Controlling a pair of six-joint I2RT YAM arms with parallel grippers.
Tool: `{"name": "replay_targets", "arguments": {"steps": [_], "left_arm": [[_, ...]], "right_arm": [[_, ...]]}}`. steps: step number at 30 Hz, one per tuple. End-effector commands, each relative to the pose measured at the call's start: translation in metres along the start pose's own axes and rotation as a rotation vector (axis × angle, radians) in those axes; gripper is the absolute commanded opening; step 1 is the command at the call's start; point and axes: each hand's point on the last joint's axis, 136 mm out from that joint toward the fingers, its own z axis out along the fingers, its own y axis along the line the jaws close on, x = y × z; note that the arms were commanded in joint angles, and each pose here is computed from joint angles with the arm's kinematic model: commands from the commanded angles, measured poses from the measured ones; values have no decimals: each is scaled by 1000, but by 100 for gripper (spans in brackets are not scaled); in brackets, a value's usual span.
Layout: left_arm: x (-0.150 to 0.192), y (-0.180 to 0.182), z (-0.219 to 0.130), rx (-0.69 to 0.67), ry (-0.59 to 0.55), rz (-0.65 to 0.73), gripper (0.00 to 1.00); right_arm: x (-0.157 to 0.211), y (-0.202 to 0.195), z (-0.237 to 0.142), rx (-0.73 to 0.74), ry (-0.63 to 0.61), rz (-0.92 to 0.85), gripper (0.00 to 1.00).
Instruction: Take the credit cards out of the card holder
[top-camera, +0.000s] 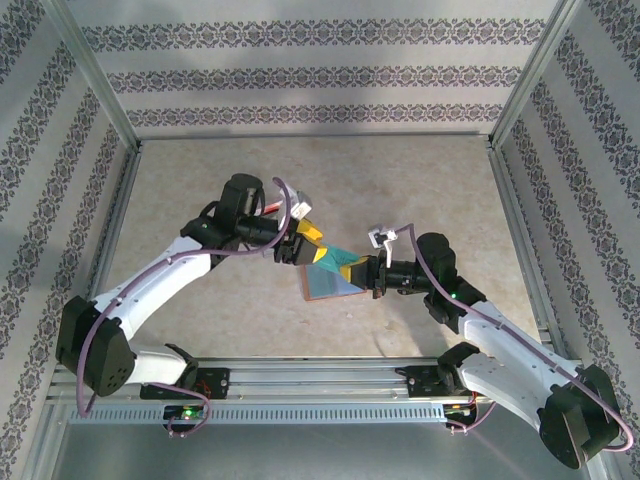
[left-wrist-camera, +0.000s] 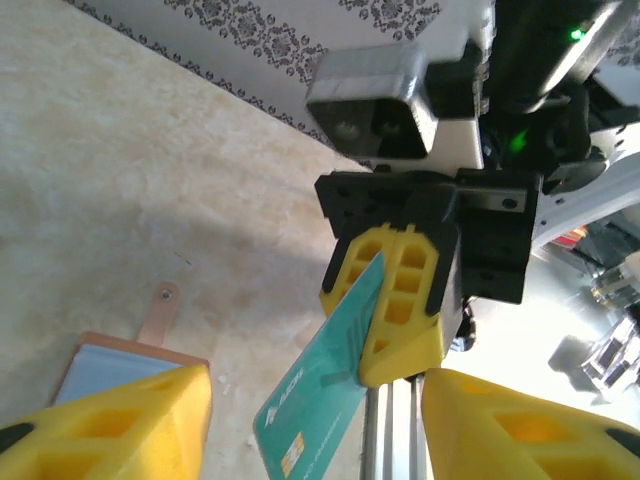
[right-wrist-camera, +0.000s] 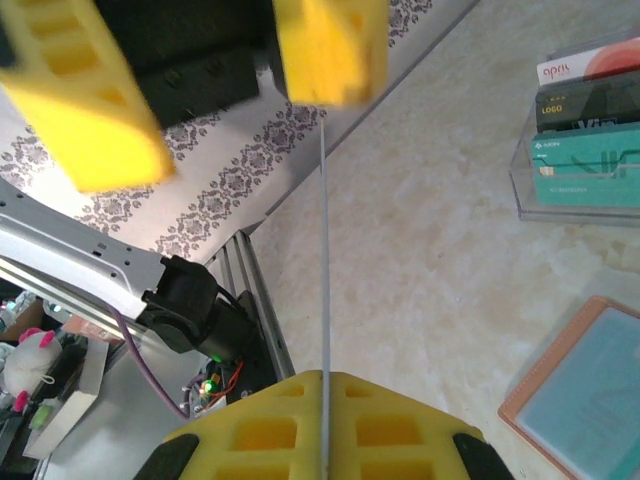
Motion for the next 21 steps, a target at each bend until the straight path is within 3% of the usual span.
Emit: {"name": "replay_targets", "arguments": {"steps": [1,3,9,16,18,21], "left_arm": [[19,-5,-10,-4,155,69,70],[25,-1,-11,-7,233,81,73],[39,-12,1,92,408,116,71],[47,-16,11,140,471,123,64],[48,-16,12,147,472,121,53],[47,-18,13,160,462,126,20]], "right_arm": [[1,11,1,-22,45,-48,0],[4,16,1,-42,76,-53,0],[10,28,8,-73,148,-78,0],[10,30,13,-84,168,-83,0],[11,30,13,-87,172,-81,0],[11,31,13,-91,174,-83,0]]}}
